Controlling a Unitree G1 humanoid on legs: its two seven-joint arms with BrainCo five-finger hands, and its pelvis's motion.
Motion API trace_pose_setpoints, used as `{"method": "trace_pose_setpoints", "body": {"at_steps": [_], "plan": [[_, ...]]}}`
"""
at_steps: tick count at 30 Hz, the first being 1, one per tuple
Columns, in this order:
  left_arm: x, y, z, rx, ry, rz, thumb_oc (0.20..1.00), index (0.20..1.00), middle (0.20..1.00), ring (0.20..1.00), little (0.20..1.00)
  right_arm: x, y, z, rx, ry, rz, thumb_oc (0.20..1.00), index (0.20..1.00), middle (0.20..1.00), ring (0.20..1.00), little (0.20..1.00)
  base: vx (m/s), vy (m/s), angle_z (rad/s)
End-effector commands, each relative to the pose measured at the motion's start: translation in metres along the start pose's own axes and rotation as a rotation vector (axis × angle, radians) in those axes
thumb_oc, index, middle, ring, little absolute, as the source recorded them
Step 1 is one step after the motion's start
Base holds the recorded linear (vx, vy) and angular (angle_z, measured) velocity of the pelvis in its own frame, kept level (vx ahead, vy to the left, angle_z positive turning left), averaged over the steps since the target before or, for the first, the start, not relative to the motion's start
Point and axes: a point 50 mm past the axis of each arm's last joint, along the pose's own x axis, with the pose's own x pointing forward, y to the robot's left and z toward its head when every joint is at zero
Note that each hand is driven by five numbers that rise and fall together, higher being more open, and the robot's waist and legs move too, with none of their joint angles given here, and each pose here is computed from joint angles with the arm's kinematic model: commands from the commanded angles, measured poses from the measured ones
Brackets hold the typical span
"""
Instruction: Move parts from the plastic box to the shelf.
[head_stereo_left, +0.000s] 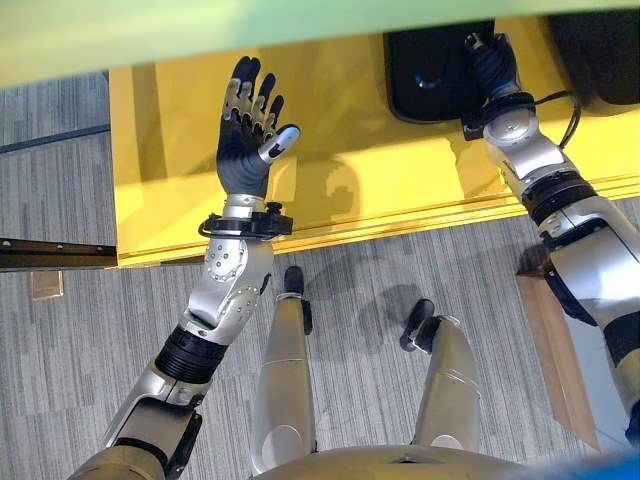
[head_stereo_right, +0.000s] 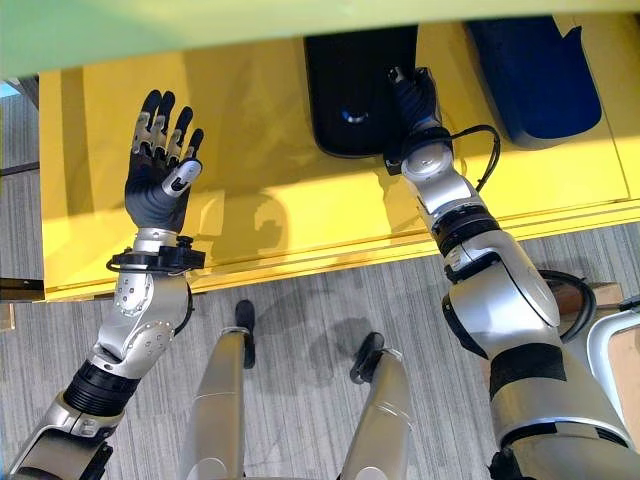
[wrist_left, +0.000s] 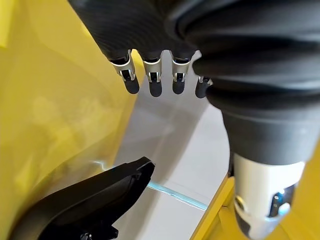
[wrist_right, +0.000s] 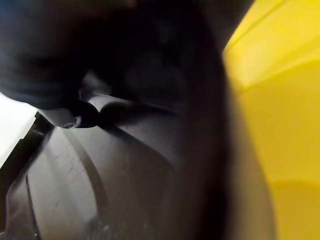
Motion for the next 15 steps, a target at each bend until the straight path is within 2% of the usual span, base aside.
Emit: {"method": "trace_pose_setpoints", "body": {"at_steps": [1,2,15], "plan": [[0.0018,-0.0036,0.0149,-0.016,-0.094,-0.028,1.000,1.000,1.000,1.000,1.000,0.0080,-0.0156,0.0166,-0.029,-0.048,-0.037,0.200,0.200,0.200,0.200,0.200,0.00,0.000,0.00],[0.0011,-0.0027,0.0145,-0.016,-0.091,-0.026,1.000,1.000,1.000,1.000,1.000,0.0085,-0.0175,0.0163,-0.050,-0.048,-0.038,1.000,1.000,1.000,1.000,1.000,0.00,0.000,0.00],[0.0008,0.0005,0.0148,-0.003,-0.088,-0.023,1.000,1.000,1.000,1.000,1.000,0.0095,-0.0239,0.0230,-0.031,-0.075,-0.070,1.000,1.000,1.000,1.000,1.000,0.00,0.000,0.00]]}}
